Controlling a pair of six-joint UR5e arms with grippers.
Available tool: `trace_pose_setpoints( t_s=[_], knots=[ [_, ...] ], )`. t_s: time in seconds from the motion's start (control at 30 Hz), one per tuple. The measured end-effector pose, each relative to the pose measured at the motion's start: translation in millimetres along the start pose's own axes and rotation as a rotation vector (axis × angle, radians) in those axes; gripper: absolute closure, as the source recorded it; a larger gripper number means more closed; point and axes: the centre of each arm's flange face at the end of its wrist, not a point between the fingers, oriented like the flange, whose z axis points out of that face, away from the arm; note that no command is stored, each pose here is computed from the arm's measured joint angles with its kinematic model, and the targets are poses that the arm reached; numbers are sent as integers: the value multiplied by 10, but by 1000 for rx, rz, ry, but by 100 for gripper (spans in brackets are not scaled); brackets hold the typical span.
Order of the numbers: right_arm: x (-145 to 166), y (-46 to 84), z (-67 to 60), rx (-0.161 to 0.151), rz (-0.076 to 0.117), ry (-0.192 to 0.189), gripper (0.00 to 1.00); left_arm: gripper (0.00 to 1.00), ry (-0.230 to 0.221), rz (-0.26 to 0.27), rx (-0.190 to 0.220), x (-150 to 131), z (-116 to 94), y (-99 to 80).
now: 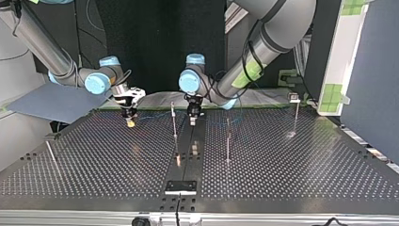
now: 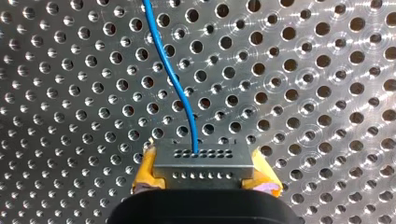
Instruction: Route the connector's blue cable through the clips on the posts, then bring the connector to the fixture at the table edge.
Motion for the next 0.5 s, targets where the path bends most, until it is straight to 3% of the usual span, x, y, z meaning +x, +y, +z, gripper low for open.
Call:
trace_pose_setpoints(
  t_s=[0.2,0.5],
  knots=[
    [-7,-1,-7,-1,2,-7,100,0,38,19,-4,-21,-210,-18],
    [-14,-3,-13,-2,4,-13,100,0,2,-5,53,-236,-466,-63]
  ],
)
